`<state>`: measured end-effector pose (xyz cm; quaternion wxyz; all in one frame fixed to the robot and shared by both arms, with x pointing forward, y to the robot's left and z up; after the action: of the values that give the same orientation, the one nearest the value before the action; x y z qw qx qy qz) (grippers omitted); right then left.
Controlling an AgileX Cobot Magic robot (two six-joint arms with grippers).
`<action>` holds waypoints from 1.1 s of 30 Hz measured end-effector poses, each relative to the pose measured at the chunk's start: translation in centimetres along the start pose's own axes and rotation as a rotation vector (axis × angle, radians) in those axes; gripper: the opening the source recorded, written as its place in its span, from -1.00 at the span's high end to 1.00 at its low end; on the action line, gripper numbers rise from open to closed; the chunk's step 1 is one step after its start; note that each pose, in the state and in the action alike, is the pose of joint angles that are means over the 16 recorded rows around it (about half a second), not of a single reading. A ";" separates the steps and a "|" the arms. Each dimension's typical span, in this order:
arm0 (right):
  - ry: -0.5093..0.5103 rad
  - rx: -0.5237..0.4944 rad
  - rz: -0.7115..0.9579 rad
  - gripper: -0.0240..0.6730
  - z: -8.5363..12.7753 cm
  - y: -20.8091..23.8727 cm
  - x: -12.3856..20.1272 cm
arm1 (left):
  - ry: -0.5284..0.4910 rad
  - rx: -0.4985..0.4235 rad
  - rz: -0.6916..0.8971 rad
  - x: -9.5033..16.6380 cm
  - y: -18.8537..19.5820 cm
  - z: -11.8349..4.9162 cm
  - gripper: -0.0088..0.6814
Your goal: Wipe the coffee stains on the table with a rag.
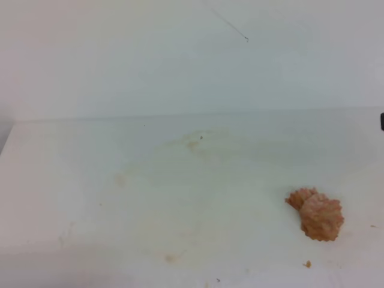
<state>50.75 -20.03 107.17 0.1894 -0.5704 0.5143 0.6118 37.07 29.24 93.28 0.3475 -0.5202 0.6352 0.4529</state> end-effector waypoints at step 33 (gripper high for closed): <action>0.008 0.180 -0.278 0.94 4.1 10.3 11.6 | 0.000 0.000 0.000 0.0 0.0 0.0 0.97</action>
<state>36.99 -24.78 100.33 0.3206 -0.6189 0.4841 0.5289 37.07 29.24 93.28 0.3475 -0.5202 0.6352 0.4529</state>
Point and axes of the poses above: a point on each arm's last joint axis where the gripper is mounted, y pointing back along that axis away from the gripper, z along the wrist's bending axis when the last joint is at zero, x = y × z, the point moved 8 cm from there along -y, pointing out along that axis toward the gripper, and after that the axes turned 3 degrees about y, right-handed, at the moved point
